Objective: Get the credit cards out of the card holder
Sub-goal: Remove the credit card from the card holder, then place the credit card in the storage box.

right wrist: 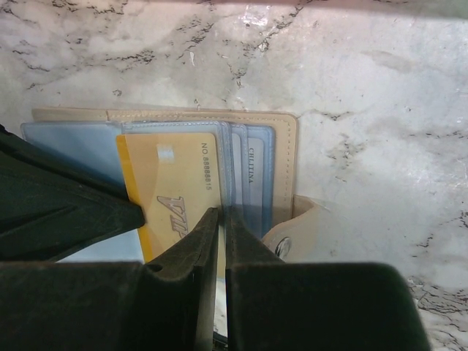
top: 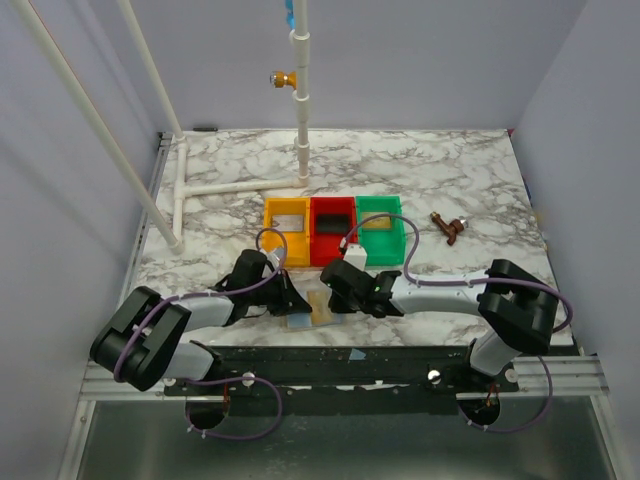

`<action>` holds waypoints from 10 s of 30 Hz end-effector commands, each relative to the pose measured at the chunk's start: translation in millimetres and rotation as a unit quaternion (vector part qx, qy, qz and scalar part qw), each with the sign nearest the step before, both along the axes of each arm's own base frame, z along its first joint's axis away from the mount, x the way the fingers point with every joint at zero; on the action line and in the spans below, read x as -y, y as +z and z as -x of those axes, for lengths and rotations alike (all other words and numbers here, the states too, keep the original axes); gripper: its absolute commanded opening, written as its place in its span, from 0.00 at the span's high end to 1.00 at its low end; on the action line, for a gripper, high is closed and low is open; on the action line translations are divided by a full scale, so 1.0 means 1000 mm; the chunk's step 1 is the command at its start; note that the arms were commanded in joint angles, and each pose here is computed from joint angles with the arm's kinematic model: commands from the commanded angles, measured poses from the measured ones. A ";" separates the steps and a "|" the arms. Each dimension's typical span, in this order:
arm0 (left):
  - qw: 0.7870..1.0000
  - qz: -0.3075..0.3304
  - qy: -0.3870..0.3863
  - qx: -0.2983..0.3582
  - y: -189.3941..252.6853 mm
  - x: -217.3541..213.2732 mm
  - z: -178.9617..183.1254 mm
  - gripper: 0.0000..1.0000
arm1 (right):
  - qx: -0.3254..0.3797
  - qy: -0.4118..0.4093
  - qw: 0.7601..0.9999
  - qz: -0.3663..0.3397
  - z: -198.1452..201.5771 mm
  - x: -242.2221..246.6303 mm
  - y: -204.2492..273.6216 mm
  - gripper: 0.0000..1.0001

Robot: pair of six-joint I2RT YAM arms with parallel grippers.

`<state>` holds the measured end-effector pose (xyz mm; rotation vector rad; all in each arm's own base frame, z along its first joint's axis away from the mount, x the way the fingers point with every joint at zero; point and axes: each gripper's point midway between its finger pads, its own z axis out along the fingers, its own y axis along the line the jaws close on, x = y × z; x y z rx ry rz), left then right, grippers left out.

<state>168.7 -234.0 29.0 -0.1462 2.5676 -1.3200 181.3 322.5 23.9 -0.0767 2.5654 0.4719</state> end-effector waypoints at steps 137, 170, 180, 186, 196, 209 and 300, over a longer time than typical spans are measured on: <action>0.989 -0.149 0.014 -0.014 -0.028 -0.044 0.000 1.00 | 0.008 0.005 0.986 0.169 0.018 0.059 -0.033 0.47; 0.970 -0.188 0.072 0.133 0.086 -0.076 -0.030 1.00 | 0.040 0.016 0.995 0.086 0.004 0.019 0.017 0.42; 0.944 -0.182 0.038 0.273 0.174 -0.059 -0.069 1.00 | 0.135 -0.008 0.990 -0.041 -0.022 -0.004 0.131 0.21; 0.895 -0.231 -0.002 0.381 0.229 -0.021 -0.100 1.00 | 0.147 -0.082 0.986 -0.024 -0.046 0.059 0.142 0.18; 0.753 -0.361 -0.130 0.534 0.255 0.081 -0.158 1.00 | 0.153 -0.223 0.963 0.011 -0.070 0.177 0.153 0.00; 0.573 -0.471 -0.285 0.607 0.182 0.162 -0.192 1.00 | 0.211 -0.333 0.919 -0.024 -0.039 0.250 0.212 0.00; 0.907 -0.288 -0.118 0.283 0.161 0.032 -0.107 0.53 | 0.132 -0.110 0.985 -0.005 -0.026 0.119 0.146 0.00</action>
